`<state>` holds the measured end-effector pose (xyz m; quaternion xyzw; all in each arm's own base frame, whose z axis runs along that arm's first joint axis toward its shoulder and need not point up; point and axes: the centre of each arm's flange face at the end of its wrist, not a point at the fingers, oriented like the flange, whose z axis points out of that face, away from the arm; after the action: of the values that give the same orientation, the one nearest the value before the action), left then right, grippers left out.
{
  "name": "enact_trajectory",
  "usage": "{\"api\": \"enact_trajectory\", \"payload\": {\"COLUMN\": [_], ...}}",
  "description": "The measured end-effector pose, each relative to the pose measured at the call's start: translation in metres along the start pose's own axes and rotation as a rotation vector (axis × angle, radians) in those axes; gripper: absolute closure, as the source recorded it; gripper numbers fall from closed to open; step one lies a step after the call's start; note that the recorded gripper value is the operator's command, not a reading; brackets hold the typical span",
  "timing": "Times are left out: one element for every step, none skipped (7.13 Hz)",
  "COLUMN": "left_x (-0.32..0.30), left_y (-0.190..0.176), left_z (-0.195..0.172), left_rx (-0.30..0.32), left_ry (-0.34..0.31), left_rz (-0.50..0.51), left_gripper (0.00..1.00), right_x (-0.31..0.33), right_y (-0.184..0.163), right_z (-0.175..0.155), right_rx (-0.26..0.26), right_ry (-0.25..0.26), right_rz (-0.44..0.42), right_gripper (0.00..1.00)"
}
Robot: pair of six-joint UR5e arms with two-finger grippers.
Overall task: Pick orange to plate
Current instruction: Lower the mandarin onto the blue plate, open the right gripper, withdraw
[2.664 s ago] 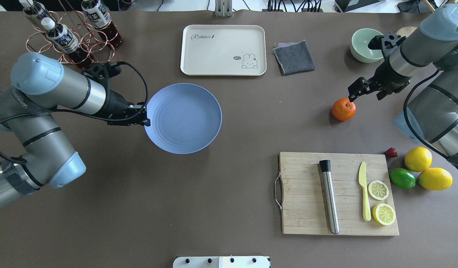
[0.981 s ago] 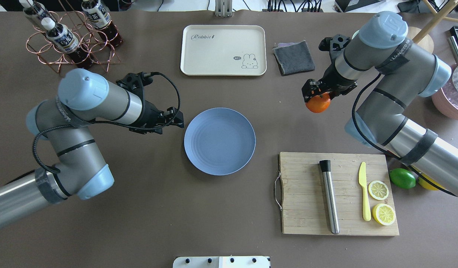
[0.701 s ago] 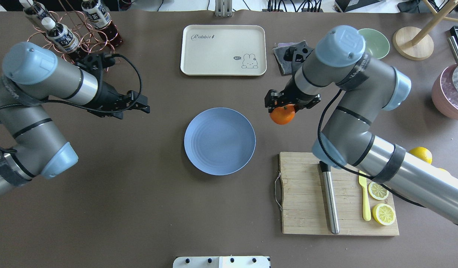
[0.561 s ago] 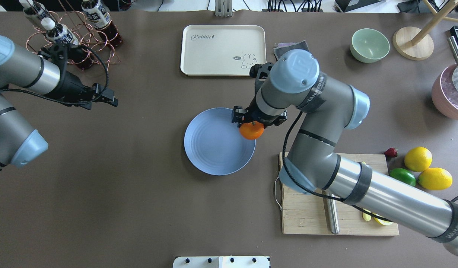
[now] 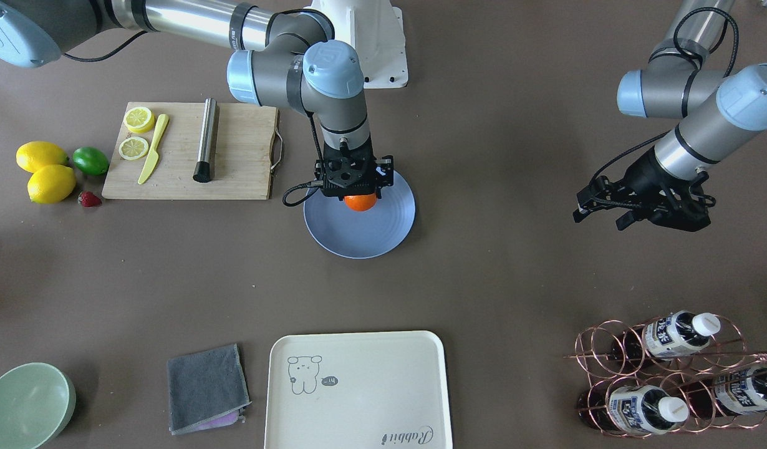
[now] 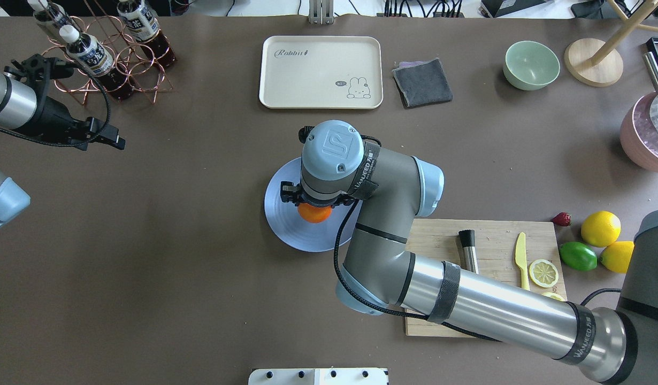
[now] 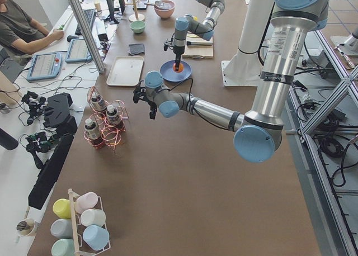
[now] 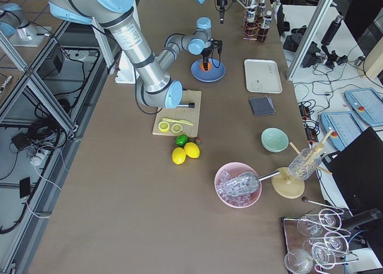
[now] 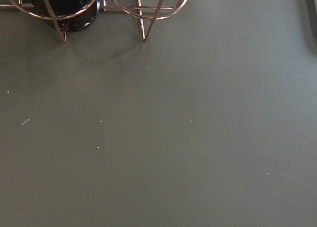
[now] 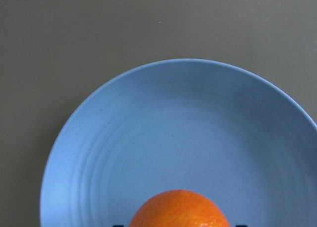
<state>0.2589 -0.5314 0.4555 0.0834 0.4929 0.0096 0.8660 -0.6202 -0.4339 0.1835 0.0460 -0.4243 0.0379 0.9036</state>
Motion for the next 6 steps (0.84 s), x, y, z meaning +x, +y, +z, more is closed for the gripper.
{"api": "enact_trajectory", "payload": {"left_x": [-0.002,-0.003,-0.003,-0.002,-0.001,0.001], "left_y": [0.001,0.001,0.002,0.001,0.001,-0.002], "left_z": [0.000,0.000,0.000,0.000,-0.001,-0.005], "left_rx": [-0.001,0.000,0.000,0.000,0.001,-0.004], "left_ry": [-0.001,-0.001,-0.001,0.000,0.003,0.007], "left_rz": [-0.001,0.000,0.000,0.001,0.002,-0.005], "left_gripper": [0.02,0.02,0.02,0.02,0.02,0.02], "right_x": [0.001,0.002,0.003,0.005,0.006,0.010], "right_y": [0.001,0.003,0.004,0.004,0.002,-0.010], "right_z": [0.006,0.011,0.015,0.017,0.016,0.006], "right_rx": [-0.003,-0.006,-0.008,-0.009,-0.009,-0.011], "right_ry": [0.009,0.015,0.019,0.023,0.021,0.008], "right_rz": [0.000,-0.002,-0.002,-0.003,-0.009,-0.008], "right_gripper": [0.58,0.01,0.00,0.00,0.00,0.00]}}
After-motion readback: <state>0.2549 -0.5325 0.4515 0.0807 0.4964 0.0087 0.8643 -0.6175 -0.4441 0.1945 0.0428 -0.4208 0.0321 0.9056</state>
